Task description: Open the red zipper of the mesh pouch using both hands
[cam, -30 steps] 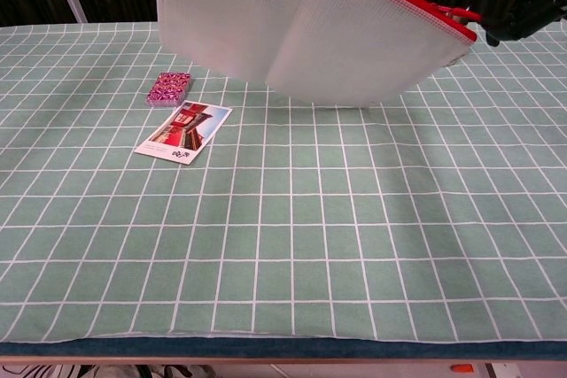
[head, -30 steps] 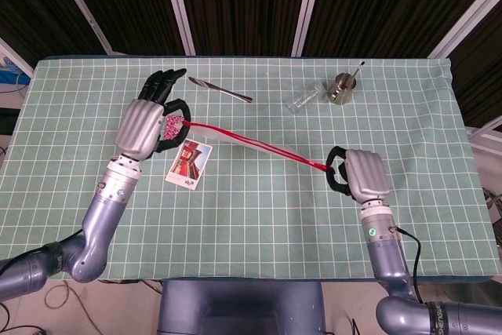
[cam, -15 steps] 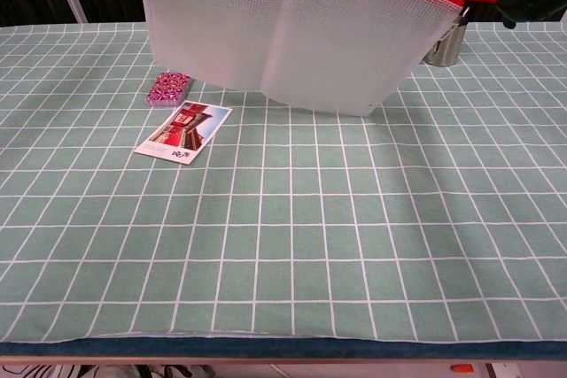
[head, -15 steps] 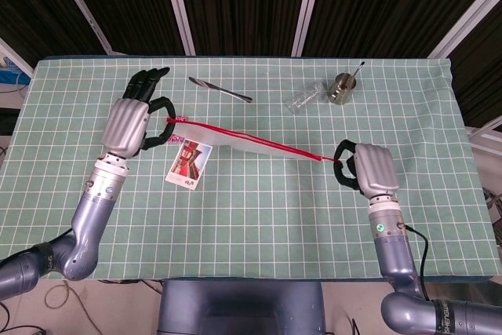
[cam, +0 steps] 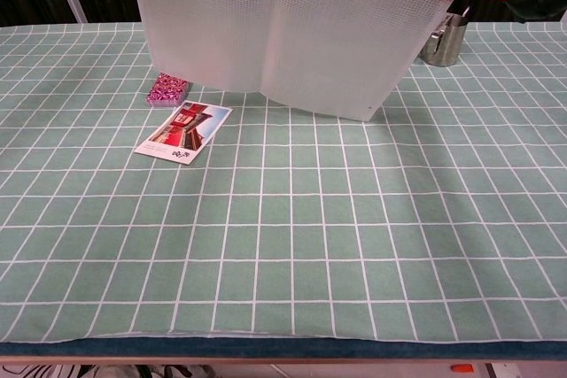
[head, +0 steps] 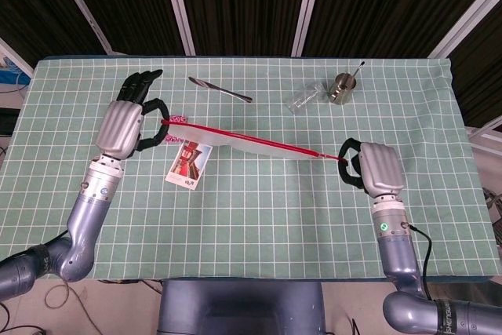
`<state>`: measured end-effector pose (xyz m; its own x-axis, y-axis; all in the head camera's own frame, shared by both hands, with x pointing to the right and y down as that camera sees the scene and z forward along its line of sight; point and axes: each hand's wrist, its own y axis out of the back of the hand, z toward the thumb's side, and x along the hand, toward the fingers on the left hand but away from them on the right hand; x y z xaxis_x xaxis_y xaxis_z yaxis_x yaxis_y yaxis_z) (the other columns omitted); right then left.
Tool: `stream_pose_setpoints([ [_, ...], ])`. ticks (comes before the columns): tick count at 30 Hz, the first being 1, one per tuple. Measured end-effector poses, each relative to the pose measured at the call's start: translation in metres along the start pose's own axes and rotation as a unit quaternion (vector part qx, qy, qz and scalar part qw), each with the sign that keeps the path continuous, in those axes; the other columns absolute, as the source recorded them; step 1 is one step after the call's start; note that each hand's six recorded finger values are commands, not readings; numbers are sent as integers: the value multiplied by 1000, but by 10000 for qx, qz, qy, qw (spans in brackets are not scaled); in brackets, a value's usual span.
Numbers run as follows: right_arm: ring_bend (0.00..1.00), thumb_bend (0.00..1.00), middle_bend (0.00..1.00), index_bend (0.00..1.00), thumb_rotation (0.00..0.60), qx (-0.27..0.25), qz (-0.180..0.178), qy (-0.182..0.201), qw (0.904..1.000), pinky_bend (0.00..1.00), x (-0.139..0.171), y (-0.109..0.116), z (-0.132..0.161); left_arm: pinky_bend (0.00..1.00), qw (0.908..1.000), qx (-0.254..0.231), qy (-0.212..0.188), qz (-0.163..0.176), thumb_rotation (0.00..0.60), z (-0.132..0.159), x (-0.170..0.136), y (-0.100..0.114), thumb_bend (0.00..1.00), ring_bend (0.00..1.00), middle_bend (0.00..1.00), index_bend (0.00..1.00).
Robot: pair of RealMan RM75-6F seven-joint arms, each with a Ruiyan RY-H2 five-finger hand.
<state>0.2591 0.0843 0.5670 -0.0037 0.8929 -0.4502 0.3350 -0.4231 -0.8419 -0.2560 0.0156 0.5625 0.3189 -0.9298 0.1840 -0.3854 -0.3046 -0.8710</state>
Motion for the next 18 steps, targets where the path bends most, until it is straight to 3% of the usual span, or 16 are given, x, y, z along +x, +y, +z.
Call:
stream_pose_setpoints([
  [3,825,532,850,536,600,37,-7,14,10000,824,1,0,0,0,10000,2,7,-41,600,-2,-2,-1,225,0,51,493],
  [5,664,442,662,363,600,74,-4,28,10000,715,1,-1,0,0,10000,13,3,-93,600,-3,-4,-3,146,0,35,427],
  [8,436,345,433,135,600,141,23,54,9999,540,2,-2,0,0,9998,1,-7,-181,600,-4,-8,-4,109,0,21,375],
  [10,324,299,332,47,600,152,42,62,9999,453,3,-2,1,0,9997,2,-8,-240,600,-5,-11,-5,106,0,14,352],
  [14,186,247,205,0,600,163,49,70,9998,334,5,-1,1,0,9995,29,20,-329,600,-10,-19,-5,103,0,3,311],
  [18,164,230,184,0,600,199,62,30,9998,315,7,2,-3,0,9991,78,95,-400,600,-17,-29,-2,103,0,0,280],
])
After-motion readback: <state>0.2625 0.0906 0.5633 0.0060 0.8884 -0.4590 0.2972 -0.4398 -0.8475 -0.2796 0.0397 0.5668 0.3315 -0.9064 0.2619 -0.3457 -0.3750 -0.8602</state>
